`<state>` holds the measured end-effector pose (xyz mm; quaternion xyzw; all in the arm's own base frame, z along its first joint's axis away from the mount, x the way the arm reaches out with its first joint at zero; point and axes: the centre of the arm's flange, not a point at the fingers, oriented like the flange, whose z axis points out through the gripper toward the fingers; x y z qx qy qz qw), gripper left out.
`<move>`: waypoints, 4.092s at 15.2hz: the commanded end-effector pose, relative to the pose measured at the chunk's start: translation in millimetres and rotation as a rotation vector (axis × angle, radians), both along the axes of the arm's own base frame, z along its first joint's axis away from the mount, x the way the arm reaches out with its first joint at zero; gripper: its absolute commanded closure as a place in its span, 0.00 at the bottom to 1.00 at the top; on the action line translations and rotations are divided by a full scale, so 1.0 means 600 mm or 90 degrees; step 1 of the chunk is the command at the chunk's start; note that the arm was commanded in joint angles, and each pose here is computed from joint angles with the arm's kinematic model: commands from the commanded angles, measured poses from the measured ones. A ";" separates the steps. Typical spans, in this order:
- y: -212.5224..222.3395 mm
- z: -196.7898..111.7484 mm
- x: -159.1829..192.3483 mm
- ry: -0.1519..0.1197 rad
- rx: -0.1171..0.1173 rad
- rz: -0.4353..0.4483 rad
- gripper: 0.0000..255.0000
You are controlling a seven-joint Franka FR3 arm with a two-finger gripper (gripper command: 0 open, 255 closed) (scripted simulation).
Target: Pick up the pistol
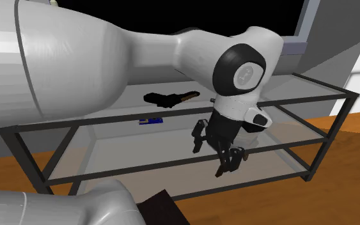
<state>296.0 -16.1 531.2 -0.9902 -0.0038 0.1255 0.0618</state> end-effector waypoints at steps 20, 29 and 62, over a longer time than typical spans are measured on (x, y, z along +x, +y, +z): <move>0.352 0.148 0.147 -0.098 -0.005 0.025 0.00; 0.461 0.170 0.184 -0.128 -0.007 0.033 0.00; 0.461 0.263 0.184 -0.128 -0.007 0.033 1.00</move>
